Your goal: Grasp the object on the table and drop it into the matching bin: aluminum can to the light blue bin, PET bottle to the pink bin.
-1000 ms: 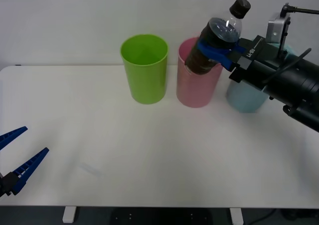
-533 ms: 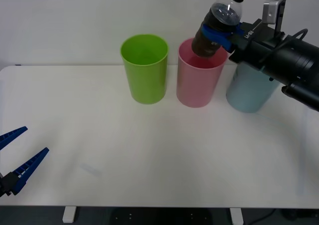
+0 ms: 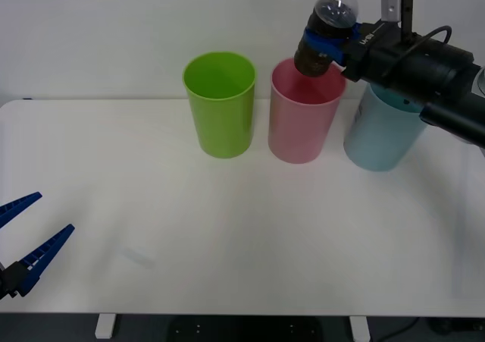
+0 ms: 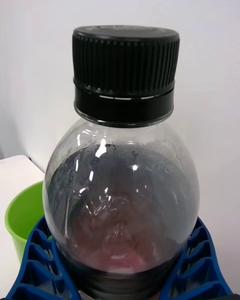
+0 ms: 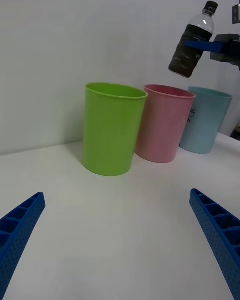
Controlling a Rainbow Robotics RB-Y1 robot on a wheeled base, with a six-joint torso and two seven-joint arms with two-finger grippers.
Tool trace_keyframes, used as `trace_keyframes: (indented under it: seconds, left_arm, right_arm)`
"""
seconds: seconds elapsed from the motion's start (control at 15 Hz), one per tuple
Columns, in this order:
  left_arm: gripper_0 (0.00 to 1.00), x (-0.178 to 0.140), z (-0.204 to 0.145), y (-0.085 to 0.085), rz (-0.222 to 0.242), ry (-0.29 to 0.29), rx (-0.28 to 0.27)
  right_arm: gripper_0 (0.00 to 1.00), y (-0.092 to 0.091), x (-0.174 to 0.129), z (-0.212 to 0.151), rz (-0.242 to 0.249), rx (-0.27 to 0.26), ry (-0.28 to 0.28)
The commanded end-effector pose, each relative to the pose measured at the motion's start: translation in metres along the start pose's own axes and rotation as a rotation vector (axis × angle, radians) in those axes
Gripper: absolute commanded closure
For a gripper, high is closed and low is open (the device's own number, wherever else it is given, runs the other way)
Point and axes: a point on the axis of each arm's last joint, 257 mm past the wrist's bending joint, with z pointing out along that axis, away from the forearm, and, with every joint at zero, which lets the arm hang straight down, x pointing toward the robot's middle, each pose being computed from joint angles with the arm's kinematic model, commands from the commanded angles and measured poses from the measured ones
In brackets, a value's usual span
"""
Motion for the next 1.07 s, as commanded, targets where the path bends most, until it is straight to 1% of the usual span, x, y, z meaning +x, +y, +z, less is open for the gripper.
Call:
trace_keyframes:
  seconds: [0.07,0.33,0.6,0.67,0.73,0.8,0.87,1.0,1.07]
  left_arm:
    - [0.0,0.0,0.0,0.0,0.0,0.0,0.0]
    - [0.0,0.0,0.0,0.0,0.0,0.0,0.0]
    - [0.0,0.0,0.0,0.0,0.0,0.0,0.0]
    - [0.0,0.0,0.0,0.0,0.0,0.0,0.0]
    - [0.0,0.0,0.0,0.0,0.0,0.0,0.0]
    - [0.0,0.0,0.0,0.0,0.0,0.0,0.0]
    - [0.0,0.0,0.0,0.0,0.0,0.0,0.0]
    - [0.0,0.0,0.0,0.0,0.0,0.0,0.0]
    - [0.0,0.0,0.0,0.0,0.0,0.0,0.0]
  right_arm:
    - [1.0,-0.009,0.003,0.006,-0.016,0.01,0.018]
    - [1.0,-0.019,0.009,0.011,-0.026,0.023,0.042]
    - [0.99,-0.019,0.009,0.011,-0.021,0.024,0.041]
    - [0.97,-0.019,0.009,0.011,-0.021,0.024,0.041]
    - [0.63,-0.02,0.009,0.01,-0.028,0.025,0.042]
    - [0.14,-0.019,0.009,0.011,-0.029,0.024,0.041]
    - [0.0,-0.019,0.009,0.01,-0.034,0.023,0.042]
    - [0.0,-0.018,0.008,0.011,-0.056,0.02,0.041]
    - [0.0,-0.017,0.008,0.011,-0.059,0.018,0.04]
